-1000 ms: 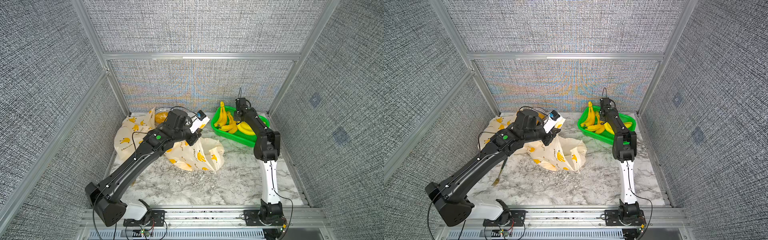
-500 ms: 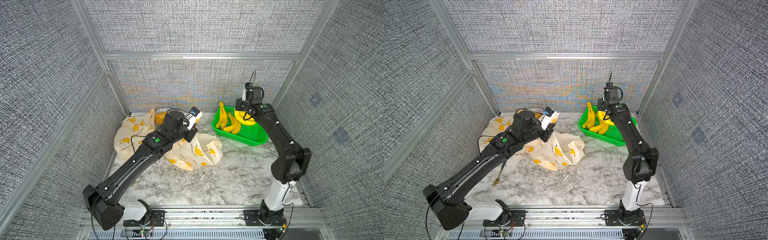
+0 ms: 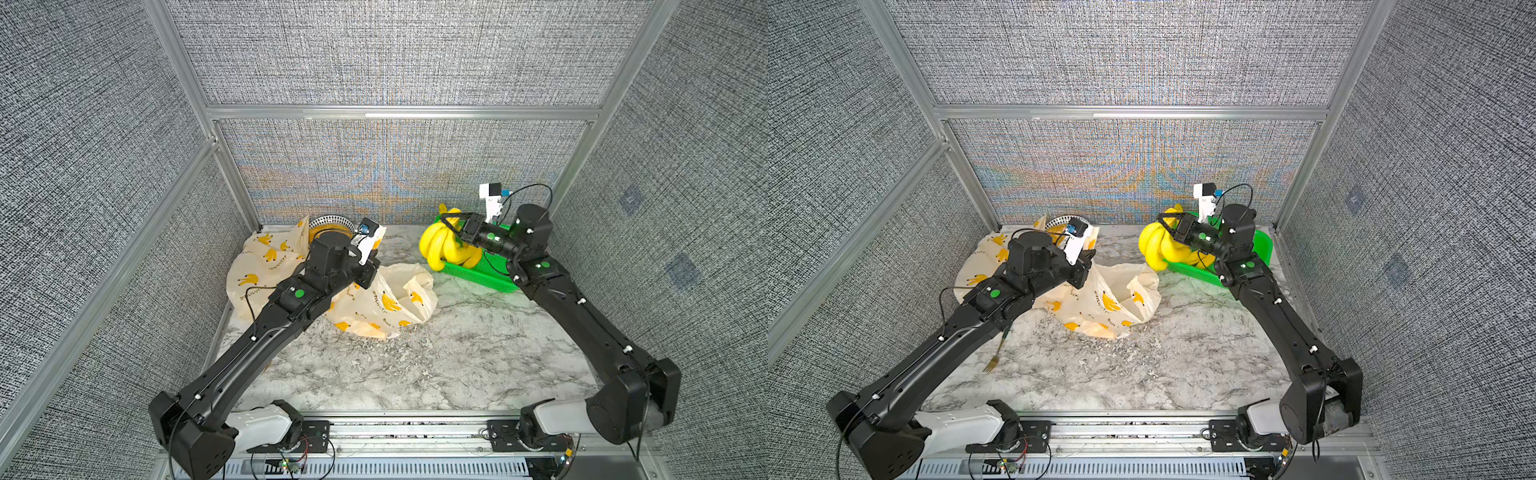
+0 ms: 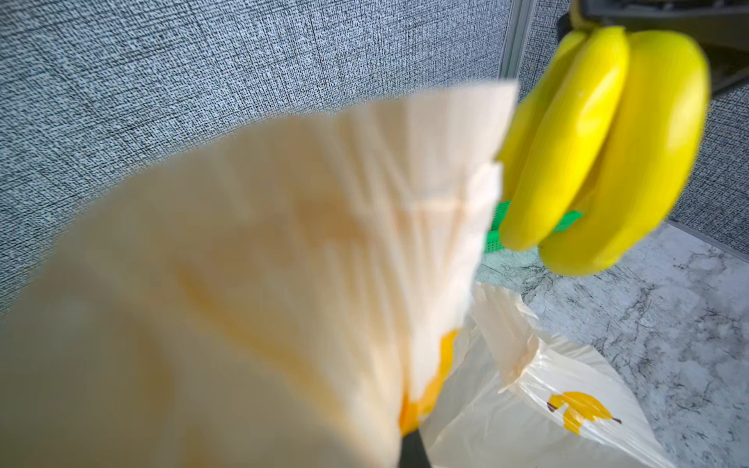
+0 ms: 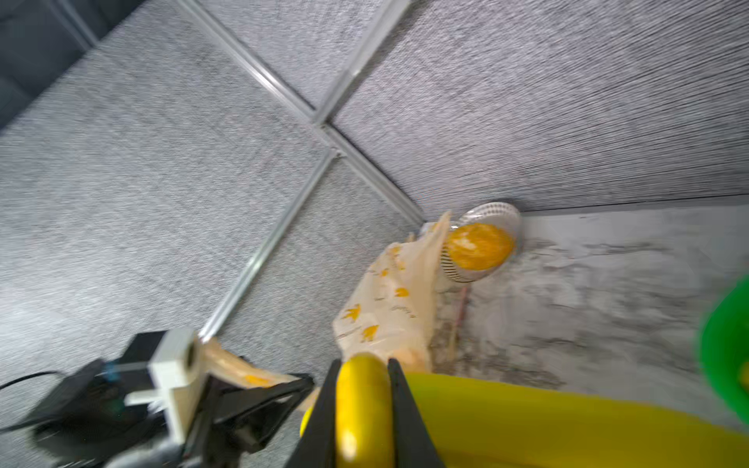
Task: Place the banana into a plastic bag & tie a knot
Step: Place the banana into the plastic bag.
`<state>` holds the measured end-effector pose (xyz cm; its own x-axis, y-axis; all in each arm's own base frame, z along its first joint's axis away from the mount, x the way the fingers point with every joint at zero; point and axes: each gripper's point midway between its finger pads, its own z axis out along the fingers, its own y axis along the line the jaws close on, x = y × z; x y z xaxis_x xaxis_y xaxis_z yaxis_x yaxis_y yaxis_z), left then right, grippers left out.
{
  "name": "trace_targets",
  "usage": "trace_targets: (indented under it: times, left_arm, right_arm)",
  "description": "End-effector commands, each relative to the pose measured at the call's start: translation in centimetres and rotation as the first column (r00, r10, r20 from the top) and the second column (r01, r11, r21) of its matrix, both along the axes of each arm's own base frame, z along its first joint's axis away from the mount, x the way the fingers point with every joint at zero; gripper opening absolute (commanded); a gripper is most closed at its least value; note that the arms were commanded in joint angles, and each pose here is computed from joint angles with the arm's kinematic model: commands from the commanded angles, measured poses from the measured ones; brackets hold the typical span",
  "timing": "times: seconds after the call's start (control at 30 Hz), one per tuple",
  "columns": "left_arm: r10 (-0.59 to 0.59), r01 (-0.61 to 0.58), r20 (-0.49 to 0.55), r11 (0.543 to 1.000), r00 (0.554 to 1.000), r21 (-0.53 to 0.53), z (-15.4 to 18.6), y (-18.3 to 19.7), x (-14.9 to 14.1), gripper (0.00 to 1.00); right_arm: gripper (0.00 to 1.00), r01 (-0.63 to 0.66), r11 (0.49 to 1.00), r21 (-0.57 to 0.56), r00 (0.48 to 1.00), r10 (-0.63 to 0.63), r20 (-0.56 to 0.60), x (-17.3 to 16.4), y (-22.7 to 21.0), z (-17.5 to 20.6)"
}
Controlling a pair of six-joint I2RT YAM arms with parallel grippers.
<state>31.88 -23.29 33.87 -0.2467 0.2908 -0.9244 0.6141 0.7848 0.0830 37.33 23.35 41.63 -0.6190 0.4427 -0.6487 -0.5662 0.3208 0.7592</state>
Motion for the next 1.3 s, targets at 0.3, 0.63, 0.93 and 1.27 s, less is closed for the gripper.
trace_targets:
  times: [0.3, 0.63, 0.93, 1.27]
  left_arm:
    - [0.041, -0.032, 0.075, 0.993, 0.996, -0.115, 2.3, 2.5, -1.9, 0.00]
    - [0.028, -0.014, 0.095, 0.989, 0.995, -0.148, 3.1, 2.8, -2.9, 0.00]
    - [0.008, 0.005, 0.090, 0.988, 0.996, -0.152, 3.0, 2.6, -3.2, 0.00]
    - [-0.039, 0.054, 0.086, 0.983, 0.996, -0.174, 3.7, 2.0, -3.9, 0.00]
  right_arm:
    - [0.00, -0.365, 0.811, 0.458, 0.917, 0.398, 0.025, -8.7, 5.8, 6.6]
    - [0.00, -0.319, 0.771, 0.552, 0.899, 0.431, -0.082, -8.6, 7.7, 2.8]
    - [0.00, -0.228, 0.755, 0.615, 0.885, 0.424, -0.192, -6.4, 6.9, -2.0]
    - [0.00, -0.087, 0.808, 0.583, 0.902, 0.313, -0.298, -3.9, 3.9, -6.6]
